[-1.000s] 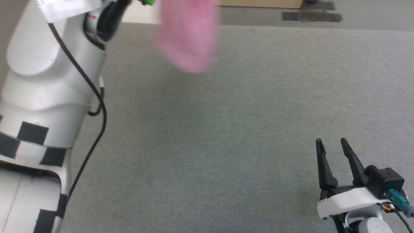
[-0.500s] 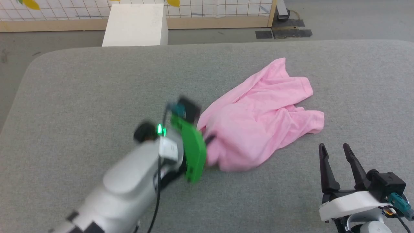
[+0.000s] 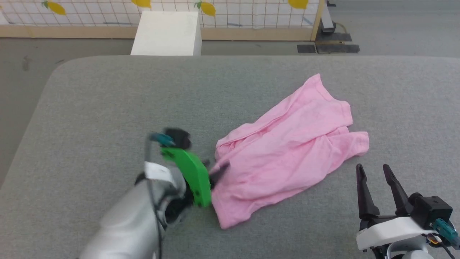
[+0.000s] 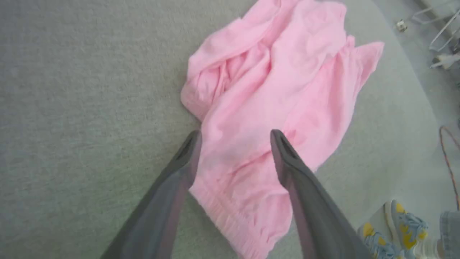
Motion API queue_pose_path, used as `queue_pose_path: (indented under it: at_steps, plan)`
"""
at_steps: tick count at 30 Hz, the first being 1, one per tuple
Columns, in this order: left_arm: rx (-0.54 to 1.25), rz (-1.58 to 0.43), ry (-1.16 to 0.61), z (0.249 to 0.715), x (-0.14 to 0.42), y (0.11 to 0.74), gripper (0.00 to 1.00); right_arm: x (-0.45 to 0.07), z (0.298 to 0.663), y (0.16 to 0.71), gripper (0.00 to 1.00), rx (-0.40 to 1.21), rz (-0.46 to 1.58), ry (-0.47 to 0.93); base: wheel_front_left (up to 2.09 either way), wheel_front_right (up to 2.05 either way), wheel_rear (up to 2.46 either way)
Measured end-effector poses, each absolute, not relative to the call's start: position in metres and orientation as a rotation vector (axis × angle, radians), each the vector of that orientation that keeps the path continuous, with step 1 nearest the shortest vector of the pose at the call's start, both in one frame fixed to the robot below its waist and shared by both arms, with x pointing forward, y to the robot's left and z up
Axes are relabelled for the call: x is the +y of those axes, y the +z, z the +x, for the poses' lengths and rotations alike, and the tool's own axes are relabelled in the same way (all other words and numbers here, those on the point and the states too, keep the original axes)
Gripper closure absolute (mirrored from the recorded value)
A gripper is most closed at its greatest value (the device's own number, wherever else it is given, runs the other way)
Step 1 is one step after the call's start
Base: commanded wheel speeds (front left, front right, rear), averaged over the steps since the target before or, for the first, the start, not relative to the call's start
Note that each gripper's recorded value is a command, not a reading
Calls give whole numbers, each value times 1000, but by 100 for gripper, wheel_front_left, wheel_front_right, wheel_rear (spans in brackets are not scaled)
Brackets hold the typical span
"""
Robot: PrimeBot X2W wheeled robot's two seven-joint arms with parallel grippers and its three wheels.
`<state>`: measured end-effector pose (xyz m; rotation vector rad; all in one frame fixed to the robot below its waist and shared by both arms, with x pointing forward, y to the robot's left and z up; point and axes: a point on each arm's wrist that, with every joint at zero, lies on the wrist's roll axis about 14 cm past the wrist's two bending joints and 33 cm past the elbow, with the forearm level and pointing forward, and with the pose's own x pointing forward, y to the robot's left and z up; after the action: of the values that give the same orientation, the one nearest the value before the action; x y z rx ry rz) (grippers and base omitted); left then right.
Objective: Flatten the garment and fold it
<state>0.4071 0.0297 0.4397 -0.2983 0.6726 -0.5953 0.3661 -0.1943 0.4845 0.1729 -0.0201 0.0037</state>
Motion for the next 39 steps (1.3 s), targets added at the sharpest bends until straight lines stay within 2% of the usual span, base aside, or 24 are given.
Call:
queue_pose_path:
  at_steps: [3,6,7,12,16,19,24,31,39]
  plan:
    - [503,-411,-521,431,50,479,0,-192,367,488,0,-28,174,11,0,0,0]
    - [293,-434,-420,450,86,517,0,-189,367,488,0,-16,181,21,0,0,0]
    - [91,-410,-299,453,124,541,0,-188,368,490,0,-13,183,25,0,0,0]
    - [11,-335,-110,431,169,529,0,-190,369,487,0,23,186,22,0,0,0]
    - [-114,-283,1,414,194,550,0,-189,369,477,0,72,194,21,0,0,0]
    - [-147,-263,48,394,199,548,0,-192,369,468,0,116,195,12,0,0,0]
    - [-101,-260,46,374,185,523,0,-196,377,459,0,177,194,0,0,0,0]
    - [-63,-261,31,376,177,505,0,-199,431,468,0,288,125,9,0,0,0]
    - [-55,-240,26,383,179,499,0,-212,463,427,0,667,-57,14,0,0,0]
